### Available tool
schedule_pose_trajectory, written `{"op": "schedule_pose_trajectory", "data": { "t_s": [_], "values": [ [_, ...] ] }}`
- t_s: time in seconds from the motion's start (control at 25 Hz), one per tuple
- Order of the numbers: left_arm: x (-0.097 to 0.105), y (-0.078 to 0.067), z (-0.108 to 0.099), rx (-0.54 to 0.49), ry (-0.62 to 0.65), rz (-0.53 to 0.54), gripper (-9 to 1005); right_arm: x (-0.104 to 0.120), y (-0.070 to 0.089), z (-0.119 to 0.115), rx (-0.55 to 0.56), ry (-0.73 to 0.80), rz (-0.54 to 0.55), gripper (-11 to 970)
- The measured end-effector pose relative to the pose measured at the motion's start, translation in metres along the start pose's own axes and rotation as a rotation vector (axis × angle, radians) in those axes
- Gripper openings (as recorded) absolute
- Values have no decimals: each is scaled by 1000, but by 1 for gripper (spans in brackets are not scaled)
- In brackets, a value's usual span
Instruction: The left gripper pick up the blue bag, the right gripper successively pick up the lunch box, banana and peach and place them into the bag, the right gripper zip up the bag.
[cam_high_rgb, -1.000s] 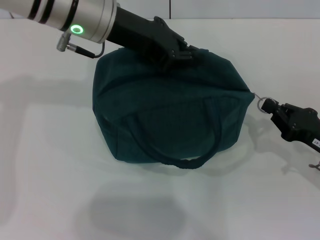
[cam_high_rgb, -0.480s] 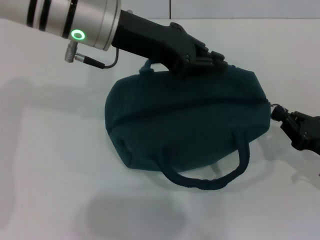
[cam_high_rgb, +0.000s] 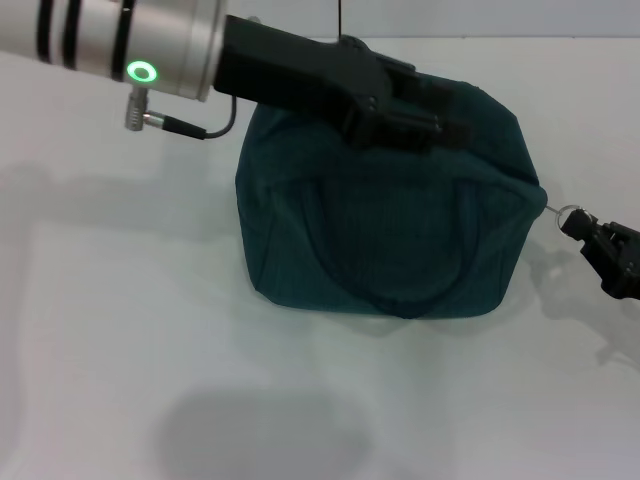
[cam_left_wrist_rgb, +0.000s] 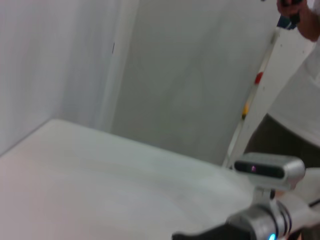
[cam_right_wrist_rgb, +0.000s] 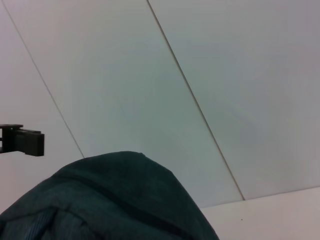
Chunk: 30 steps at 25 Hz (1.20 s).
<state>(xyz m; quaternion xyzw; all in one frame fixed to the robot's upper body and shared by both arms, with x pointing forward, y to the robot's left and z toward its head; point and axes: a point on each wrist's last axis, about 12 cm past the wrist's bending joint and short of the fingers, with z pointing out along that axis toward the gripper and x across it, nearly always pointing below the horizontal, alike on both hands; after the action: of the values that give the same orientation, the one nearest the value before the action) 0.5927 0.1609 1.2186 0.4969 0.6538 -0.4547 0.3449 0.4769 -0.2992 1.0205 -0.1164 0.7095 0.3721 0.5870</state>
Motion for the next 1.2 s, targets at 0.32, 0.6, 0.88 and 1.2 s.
{"op": "schedule_pose_trajectory", "data": {
  "t_s": [0.32,0.6,0.88,1.2],
  "values": [
    [19,-21,-50,-84,-315,95,490,-5,2,-3,-11,-53,-24,37],
    [61,-41,-95,-223,-555,153,490,-11,9,-14,-37,-138,-182,242],
    [105,-51,-105,-334,-597,184,518,-30,2,-38,36,-291,-269,443],
    [122,-50,-97,-317,-497,133,614,-95,-8,-38,-252,-312,-162,705]
  ]
}}
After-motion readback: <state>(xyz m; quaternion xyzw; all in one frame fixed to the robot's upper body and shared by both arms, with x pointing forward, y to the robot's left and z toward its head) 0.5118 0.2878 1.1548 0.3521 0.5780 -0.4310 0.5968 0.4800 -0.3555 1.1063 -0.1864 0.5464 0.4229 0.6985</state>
